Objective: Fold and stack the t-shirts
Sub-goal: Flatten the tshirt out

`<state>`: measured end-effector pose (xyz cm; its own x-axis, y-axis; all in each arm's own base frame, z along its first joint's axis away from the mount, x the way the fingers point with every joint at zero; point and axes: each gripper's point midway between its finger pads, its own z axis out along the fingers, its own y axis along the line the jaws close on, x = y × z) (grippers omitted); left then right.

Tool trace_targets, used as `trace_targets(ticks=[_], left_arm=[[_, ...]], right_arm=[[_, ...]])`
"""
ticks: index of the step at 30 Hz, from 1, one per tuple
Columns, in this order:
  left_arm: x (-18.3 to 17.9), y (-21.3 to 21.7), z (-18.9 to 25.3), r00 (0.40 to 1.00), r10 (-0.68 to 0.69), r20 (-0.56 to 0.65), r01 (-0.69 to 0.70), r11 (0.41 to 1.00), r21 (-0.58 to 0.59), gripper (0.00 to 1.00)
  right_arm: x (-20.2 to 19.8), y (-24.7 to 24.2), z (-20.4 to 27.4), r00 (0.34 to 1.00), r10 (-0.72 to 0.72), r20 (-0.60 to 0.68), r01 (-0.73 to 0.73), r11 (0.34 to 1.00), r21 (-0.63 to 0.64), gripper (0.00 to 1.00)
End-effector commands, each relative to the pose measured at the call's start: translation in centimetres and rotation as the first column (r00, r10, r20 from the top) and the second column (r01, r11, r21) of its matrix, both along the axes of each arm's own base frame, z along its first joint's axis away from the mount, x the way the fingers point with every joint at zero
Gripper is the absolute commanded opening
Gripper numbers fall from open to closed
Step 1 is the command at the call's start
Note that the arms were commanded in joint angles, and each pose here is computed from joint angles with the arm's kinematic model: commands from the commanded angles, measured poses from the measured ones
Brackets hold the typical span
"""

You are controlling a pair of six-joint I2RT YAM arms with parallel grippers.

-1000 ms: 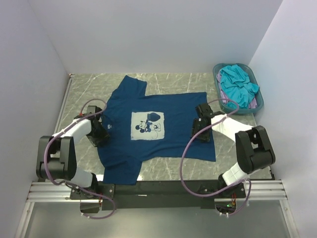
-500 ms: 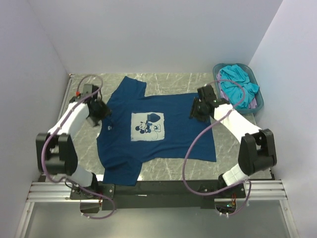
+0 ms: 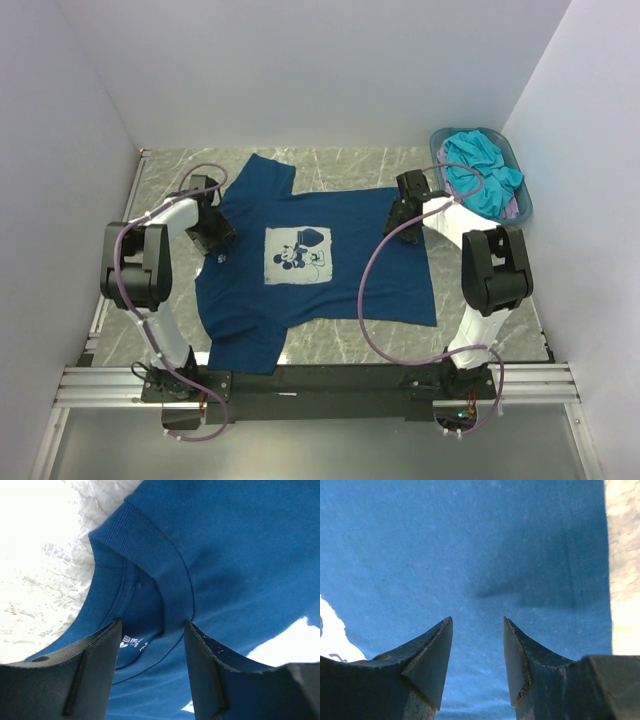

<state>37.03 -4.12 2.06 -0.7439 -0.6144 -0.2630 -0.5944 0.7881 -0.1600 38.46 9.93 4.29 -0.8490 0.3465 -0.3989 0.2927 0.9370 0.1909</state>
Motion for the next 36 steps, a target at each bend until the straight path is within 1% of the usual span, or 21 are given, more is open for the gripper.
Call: trace_targets(ticks=[1,4,6,8,9,11,14,17,20,21,23,24,25,26,27,29,30,31,32,33,36], left_arm=[[-2.8,0.5,-2.1,0.997,0.030,-0.064,-0.031,0.999,-0.018,0.59],[-5.3,0.8,-3.7,0.994,0.053,-0.095,-0.060,0.996,-0.062,0.56],[-7.5,2.0,-4.2,0.988,0.090,-0.126,-0.100,0.993,-0.067,0.55],[-8.5,2.5,-3.6,0.988,0.106,-0.113,-0.115,0.990,-0.076,0.55],[-10.1,2.8,-4.1,0.983,0.119,-0.140,-0.132,0.988,-0.080,0.55],[-11.0,3.0,-3.2,0.985,0.123,-0.124,-0.135,0.986,-0.094,0.55],[-12.9,3.3,-2.8,0.981,0.135,-0.141,-0.149,0.984,-0.097,0.56],[-13.3,3.9,-1.4,0.984,0.140,-0.106,-0.149,0.986,-0.077,0.57],[-11.8,4.7,0.3,0.988,0.143,-0.053,-0.146,0.988,-0.046,0.62],[-10.0,4.9,1.8,0.990,0.141,-0.001,-0.140,0.989,-0.046,0.68],[-7.9,6.3,3.2,0.989,0.135,0.060,-0.137,0.990,0.018,0.74],[-5.5,6.8,5.0,0.983,0.127,0.132,-0.131,0.991,0.029,0.78],[-4.4,7.3,5.7,0.980,0.116,0.159,-0.126,0.990,0.056,0.80],[-3.5,7.7,5.4,0.985,0.082,0.150,-0.096,0.992,0.088,0.81],[-1.5,8.2,6.9,0.980,0.067,0.186,-0.089,0.990,0.110,0.81],[-0.2,8.8,6.1,0.990,0.026,0.142,-0.047,0.988,0.146,0.81],[1.3,8.9,7.1,0.986,0.009,0.167,-0.036,0.987,0.158,0.79],[2.0,9.0,7.0,0.986,-0.004,0.168,-0.024,0.986,0.164,0.77],[2.3,9.2,5.7,0.991,-0.018,0.130,-0.005,0.985,0.174,0.75],[3.4,9.2,6.1,0.990,-0.030,0.139,0.004,0.984,0.180,0.73],[4.6,9.2,5.0,0.991,-0.054,0.123,0.030,0.982,0.188,0.69]], right_arm=[[-1.2,-0.1,-1.3,0.999,-0.013,-0.045,0.013,1.000,0.006,0.52],[-3.4,-0.3,-2.7,0.994,-0.021,-0.107,0.023,1.000,0.011,0.52],[-5.0,0.2,-3.2,0.991,0.007,-0.134,0.000,0.999,0.049,0.52],[-6.5,0.2,-3.3,0.988,0.020,-0.154,-0.011,0.998,0.061,0.52],[-7.0,0.1,-3.3,0.986,0.019,-0.163,-0.008,0.998,0.063,0.52],[-8.2,0.1,-3.0,0.985,0.026,-0.173,-0.014,0.997,0.070,0.52],[-9.3,0.1,-2.4,0.984,0.037,-0.172,-0.024,0.997,0.078,0.52],[-9.8,0.5,-1.5,0.984,0.065,-0.164,-0.051,0.995,0.088,0.52],[-8.7,0.6,0.3,0.991,0.074,-0.112,-0.066,0.995,0.078,0.53],[-8.2,0.5,0.9,0.993,0.073,-0.095,-0.067,0.995,0.071,0.53],[-5.8,0.5,2.9,0.998,0.063,-0.019,-0.062,0.997,0.051,0.52],[-4.9,0.6,3.6,0.998,0.062,0.006,-0.062,0.997,0.046,0.52],[-3.3,0.6,4.7,0.997,0.058,0.042,-0.060,0.998,0.035,0.52],[-2.5,0.8,5.2,0.997,0.060,0.057,-0.062,0.997,0.035,0.52],[-1.8,0.8,5.6,0.996,0.060,0.070,-0.062,0.998,0.033,0.51],[0.1,1.1,6.4,0.993,0.063,0.099,-0.066,0.997,0.027,0.50],[0.8,1.3,6.8,0.991,0.063,0.119,-0.067,0.997,0.029,0.50],[1.4,1.5,6.6,0.991,0.064,0.120,-0.068,0.997,0.029,0.50],[2.4,1.3,7.3,0.987,0.059,0.148,-0.061,0.998,0.011,0.50],[2.9,1.2,7.5,0.986,0.056,0.156,-0.057,0.998,0.006,0.50],[4.3,1.6,8.1,0.984,0.071,0.166,-0.072,0.997,0.003,0.50]])
